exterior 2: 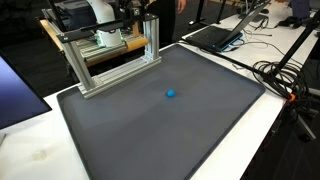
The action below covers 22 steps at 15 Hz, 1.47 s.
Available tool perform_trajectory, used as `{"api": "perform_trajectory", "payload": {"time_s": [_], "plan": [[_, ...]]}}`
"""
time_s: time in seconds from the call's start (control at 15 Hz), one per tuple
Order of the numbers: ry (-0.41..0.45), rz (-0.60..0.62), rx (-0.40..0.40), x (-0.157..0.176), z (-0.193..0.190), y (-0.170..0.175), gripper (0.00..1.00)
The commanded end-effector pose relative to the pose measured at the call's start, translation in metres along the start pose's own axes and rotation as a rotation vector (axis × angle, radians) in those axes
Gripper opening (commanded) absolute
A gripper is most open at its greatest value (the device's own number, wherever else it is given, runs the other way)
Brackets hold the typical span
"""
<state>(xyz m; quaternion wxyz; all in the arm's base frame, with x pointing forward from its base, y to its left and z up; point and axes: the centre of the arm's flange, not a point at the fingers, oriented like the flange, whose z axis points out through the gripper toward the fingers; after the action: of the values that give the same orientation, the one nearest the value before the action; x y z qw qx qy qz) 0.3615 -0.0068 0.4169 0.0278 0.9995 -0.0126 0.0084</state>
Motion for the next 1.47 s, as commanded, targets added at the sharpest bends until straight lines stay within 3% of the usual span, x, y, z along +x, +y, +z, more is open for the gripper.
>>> {"api": "perform_trajectory", "payload": {"time_s": [0.0, 0.4, 0.93, 1.4], "plan": [[0.001, 0.005, -0.022, -0.012, -0.003, 0.004, 0.68], [0.012, 0.011, -0.022, -0.012, -0.011, 0.004, 0.24], [0.013, 0.056, -0.009, -0.006, -0.013, -0.003, 0.22], [0.051, 0.099, 0.009, 0.021, -0.018, -0.017, 0.22]]}}
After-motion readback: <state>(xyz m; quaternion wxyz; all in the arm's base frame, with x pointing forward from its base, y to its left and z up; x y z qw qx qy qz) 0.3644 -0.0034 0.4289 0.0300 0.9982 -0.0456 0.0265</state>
